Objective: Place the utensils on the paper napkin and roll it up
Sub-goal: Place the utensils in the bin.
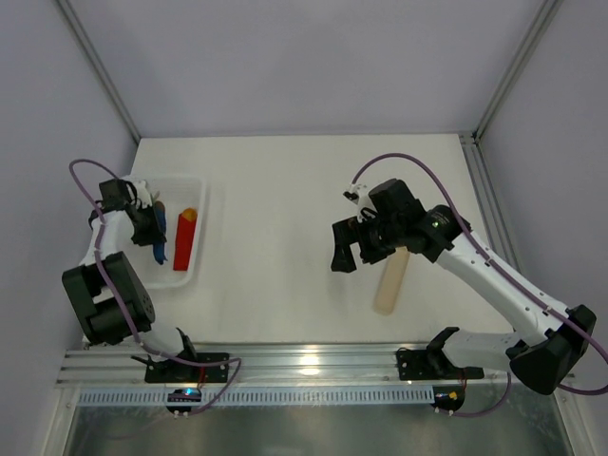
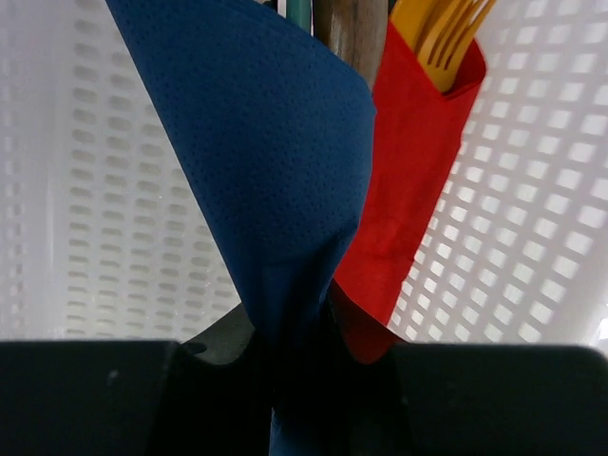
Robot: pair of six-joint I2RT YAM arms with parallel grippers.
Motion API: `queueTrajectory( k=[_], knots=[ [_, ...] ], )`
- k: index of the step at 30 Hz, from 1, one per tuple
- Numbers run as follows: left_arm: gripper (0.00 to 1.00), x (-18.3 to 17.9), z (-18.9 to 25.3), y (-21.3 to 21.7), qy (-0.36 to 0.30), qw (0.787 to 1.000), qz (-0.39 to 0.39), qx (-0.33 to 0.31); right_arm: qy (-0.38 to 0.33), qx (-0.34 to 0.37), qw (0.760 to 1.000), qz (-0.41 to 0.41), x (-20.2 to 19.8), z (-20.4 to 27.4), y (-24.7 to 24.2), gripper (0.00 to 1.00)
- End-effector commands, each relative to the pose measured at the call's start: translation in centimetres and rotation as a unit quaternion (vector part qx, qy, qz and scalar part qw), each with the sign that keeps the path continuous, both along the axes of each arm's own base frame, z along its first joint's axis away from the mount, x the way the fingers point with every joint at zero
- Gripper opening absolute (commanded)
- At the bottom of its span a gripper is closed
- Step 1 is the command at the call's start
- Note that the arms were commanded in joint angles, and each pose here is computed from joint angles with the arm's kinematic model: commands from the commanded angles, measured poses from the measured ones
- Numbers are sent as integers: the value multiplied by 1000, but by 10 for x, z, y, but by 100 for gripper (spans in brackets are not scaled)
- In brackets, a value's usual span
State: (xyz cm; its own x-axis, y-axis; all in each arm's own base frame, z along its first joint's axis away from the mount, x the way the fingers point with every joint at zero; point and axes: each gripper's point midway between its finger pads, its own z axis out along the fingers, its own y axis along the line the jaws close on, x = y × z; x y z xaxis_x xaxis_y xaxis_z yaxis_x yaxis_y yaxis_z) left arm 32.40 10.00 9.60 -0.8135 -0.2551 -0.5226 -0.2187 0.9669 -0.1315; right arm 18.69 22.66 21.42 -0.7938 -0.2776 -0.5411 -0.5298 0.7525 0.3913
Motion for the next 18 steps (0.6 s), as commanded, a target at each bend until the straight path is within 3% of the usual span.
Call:
queueTrajectory(
  k=[1,4,7,18],
  knots=[
    [0,5,-9,5,15,1000,4,-9,-1,3,1000,-7,3,11,1,96],
    [0,7,-18,2,15,1000,-13,-15,-4,14,1000,-7,3,15,4,96],
    [0,14,-6,9,-26,1000,-14,10,-12,9,1000,-8,4,15,1,96],
    [0,19,-31,8,-23,997,-33,-71,-18,-1,1000,-7,4,11,-5,97]
  ],
)
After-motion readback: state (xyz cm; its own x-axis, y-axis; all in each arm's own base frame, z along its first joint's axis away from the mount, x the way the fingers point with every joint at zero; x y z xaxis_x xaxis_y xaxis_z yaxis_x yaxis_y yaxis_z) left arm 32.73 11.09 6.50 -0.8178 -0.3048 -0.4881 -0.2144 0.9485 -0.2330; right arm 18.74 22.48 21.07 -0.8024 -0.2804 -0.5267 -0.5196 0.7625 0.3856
